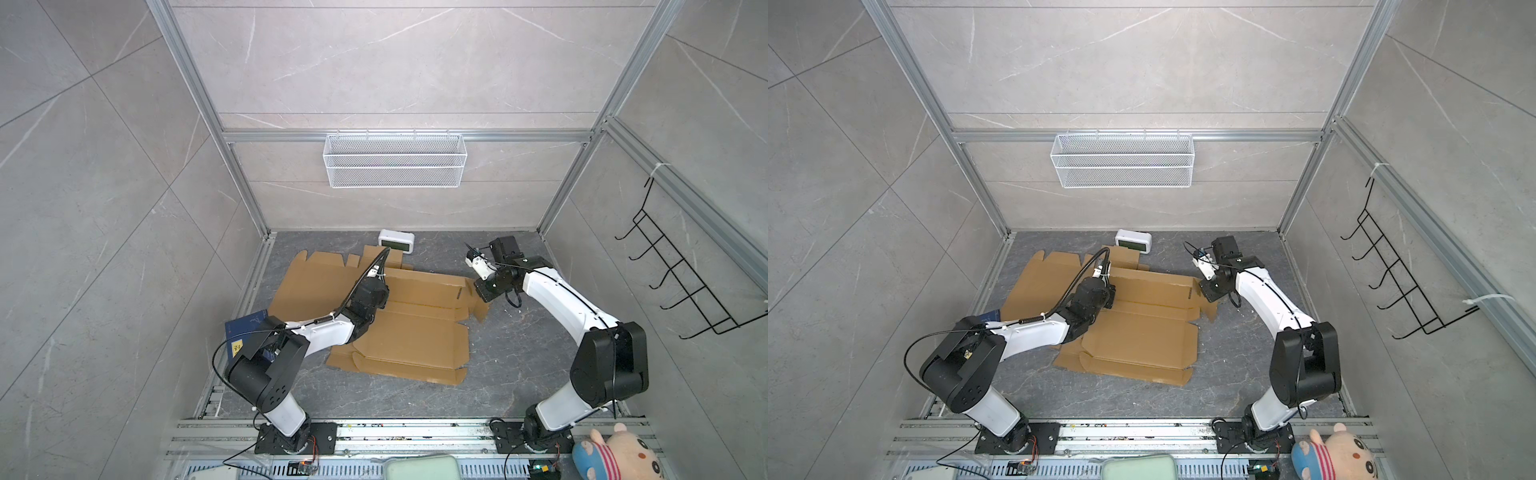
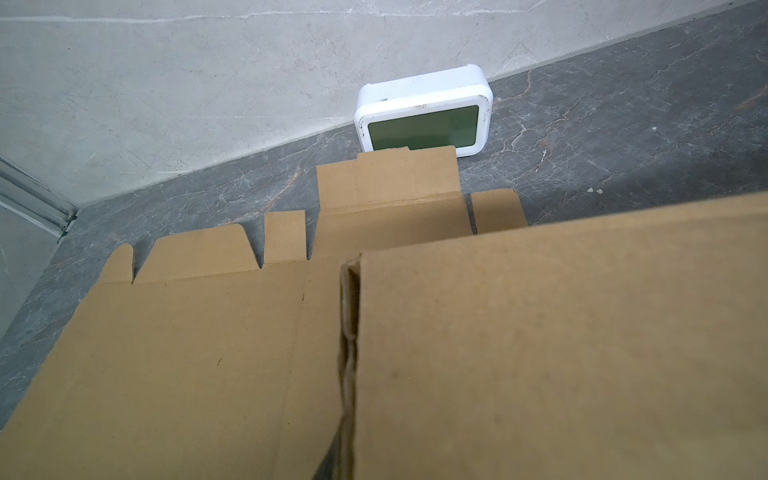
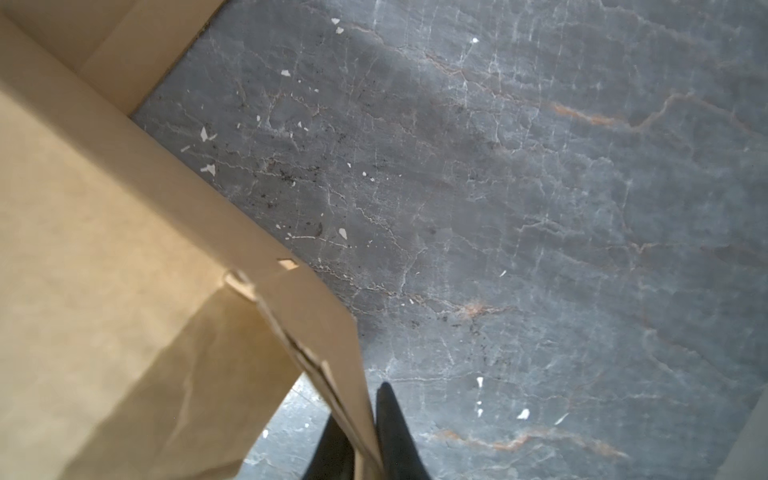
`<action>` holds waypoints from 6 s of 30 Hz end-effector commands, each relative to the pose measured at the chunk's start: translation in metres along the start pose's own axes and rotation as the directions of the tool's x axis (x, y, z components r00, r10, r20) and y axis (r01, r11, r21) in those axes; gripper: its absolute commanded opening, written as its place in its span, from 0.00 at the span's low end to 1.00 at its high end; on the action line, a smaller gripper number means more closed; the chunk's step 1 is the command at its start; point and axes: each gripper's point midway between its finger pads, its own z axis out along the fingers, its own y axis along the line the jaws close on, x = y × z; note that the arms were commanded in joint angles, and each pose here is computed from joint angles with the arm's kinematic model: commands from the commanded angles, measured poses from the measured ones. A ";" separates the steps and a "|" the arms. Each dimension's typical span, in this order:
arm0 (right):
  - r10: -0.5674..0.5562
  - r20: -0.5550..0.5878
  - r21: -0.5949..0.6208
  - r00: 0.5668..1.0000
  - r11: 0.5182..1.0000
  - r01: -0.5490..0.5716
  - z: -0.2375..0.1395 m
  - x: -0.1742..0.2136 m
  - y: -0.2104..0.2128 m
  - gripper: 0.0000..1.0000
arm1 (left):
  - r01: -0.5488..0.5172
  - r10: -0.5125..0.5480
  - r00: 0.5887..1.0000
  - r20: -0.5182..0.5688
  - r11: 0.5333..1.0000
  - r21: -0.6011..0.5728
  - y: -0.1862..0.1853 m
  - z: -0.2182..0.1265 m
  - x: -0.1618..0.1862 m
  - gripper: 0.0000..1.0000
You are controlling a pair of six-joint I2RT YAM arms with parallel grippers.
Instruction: Fold the paper box
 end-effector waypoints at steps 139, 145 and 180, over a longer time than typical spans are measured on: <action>0.644 -0.029 0.070 0.765 0.765 -0.641 0.083 0.132 0.106 0.06 | 0.051 -0.054 0.996 -0.065 0.998 -0.046 -0.002 -0.014 0.054 0.00; 0.662 -0.120 0.084 0.740 0.749 -0.657 0.096 0.149 0.116 0.06 | 0.053 -0.056 0.996 -0.063 0.997 -0.048 -0.002 -0.014 0.054 0.00; 0.127 0.087 -0.082 0.988 0.989 -0.120 -0.001 0.005 0.014 0.33 | 0.037 -0.039 0.997 -0.063 0.999 -0.037 0.009 -0.013 0.041 0.00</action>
